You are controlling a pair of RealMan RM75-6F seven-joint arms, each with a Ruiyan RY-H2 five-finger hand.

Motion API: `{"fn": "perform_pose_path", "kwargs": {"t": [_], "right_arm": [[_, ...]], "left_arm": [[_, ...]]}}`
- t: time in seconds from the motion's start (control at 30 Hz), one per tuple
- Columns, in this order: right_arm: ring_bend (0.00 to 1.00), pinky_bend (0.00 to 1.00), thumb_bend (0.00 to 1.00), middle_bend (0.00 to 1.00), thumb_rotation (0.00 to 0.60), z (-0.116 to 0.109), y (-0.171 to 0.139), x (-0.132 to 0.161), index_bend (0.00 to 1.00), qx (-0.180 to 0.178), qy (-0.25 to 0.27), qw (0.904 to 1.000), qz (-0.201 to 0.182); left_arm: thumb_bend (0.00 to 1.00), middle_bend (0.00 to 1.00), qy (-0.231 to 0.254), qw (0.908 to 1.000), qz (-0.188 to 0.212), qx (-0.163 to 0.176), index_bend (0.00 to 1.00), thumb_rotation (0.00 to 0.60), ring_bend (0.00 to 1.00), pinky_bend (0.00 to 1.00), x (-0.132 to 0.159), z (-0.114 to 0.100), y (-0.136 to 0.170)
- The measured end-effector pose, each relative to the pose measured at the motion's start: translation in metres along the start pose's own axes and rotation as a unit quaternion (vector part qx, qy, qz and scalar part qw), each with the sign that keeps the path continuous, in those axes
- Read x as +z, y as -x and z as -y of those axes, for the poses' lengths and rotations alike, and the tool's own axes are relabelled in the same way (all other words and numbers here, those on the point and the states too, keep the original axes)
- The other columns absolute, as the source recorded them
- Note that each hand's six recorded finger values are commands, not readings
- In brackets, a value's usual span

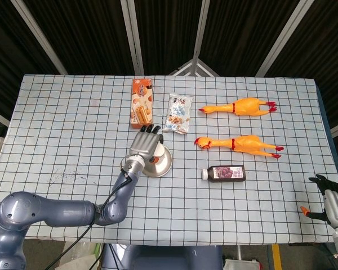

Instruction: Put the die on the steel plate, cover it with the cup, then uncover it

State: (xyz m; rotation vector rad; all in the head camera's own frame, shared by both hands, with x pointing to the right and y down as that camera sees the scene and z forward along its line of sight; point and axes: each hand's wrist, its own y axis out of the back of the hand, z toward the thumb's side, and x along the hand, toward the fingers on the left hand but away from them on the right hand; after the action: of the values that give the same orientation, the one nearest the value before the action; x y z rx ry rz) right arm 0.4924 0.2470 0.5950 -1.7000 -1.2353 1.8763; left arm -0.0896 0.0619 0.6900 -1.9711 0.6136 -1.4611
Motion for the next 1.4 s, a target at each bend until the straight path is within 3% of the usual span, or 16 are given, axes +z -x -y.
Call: {"fn": "perform_pose_path", "kwargs": {"t": [0.13, 0.47, 0.7, 0.9, 1.17, 1.4], "right_arm": [[0.10, 0.00, 0.23, 0.10, 0.600, 0.000, 0.000, 0.000, 0.20, 0.001, 0.000, 1.0000, 0.001], [0.10, 0.00, 0.23, 0.10, 0.600, 0.000, 0.000, -0.001, 0.20, 0.002, 0.001, 1.0000, 0.003], [0.10, 0.00, 0.23, 0.10, 0.600, 0.001, -0.001, 0.000, 0.20, 0.006, 0.000, 1.0000, 0.004], [0.10, 0.00, 0.23, 0.10, 0.600, 0.001, -0.001, -0.001, 0.20, 0.007, 0.001, 1.0000, 0.006], [0.10, 0.00, 0.23, 0.10, 0.600, 0.002, -0.001, 0.000, 0.20, 0.010, 0.000, 0.9999, 0.008], [0.10, 0.00, 0.23, 0.10, 0.600, 0.002, -0.001, -0.001, 0.20, 0.011, 0.003, 0.9999, 0.009]], "left_arm": [[0.44, 0.06, -0.001, 1.0000, 0.000, -0.006, 0.38, 0.600, 0.00, 0.00, -0.003, 0.004, 0.000], [0.42, 0.04, -0.004, 0.9999, -0.004, -0.013, 0.20, 0.600, 0.00, 0.00, -0.009, 0.008, -0.001], [0.41, 0.04, -0.008, 0.9999, -0.001, -0.011, 0.14, 0.600, 0.00, 0.00, -0.011, 0.006, 0.001], [0.41, 0.05, -0.006, 1.0000, 0.000, -0.001, 0.15, 0.600, 0.00, 0.00, -0.011, 0.000, 0.002], [0.41, 0.13, -0.017, 0.9998, -0.003, 0.009, 0.29, 0.600, 0.00, 0.00, -0.014, -0.001, 0.002], [0.44, 0.21, -0.008, 0.9998, 0.005, 0.019, 0.30, 0.600, 0.00, 0.00, -0.011, 0.003, -0.001]]}}
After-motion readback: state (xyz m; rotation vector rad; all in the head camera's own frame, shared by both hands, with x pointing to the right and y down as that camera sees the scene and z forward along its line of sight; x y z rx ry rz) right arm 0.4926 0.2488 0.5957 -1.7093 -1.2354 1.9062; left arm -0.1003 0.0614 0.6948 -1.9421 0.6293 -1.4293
